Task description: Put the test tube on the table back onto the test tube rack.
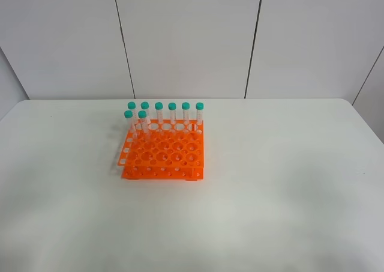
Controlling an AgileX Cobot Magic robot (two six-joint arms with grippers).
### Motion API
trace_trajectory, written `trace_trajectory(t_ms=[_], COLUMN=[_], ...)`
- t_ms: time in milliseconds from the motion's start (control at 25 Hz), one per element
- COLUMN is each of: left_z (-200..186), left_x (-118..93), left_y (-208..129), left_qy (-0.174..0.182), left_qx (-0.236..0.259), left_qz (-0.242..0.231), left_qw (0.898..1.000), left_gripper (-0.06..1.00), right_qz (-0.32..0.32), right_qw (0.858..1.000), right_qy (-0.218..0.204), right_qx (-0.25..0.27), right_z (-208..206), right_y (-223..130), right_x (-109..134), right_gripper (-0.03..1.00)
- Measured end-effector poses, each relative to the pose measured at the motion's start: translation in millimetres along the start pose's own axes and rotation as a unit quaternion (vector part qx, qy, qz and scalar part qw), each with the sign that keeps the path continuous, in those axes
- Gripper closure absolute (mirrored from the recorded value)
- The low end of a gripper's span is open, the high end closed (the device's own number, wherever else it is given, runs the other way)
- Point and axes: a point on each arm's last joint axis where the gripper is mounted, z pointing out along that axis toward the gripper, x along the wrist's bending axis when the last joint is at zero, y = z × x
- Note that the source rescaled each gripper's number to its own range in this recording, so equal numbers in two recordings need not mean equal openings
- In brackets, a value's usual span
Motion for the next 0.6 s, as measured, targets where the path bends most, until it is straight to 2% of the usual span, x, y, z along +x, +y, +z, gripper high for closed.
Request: trace_trajectory(t_ms=[600], left_z=[-3.0], left_x=[1.2], left_y=[-2.8], left_qy=[0.007], left_qx=[-0.009], left_qz=[-0.007], left_qw=[1.0], left_gripper=[0.22], right_qz=[0.0], right_qw=[1.0], right_qy=[0.0], right_qx=[0.0], right_z=[0.0], right_y=[0.0], right_x=[0.0], right_gripper=[0.97])
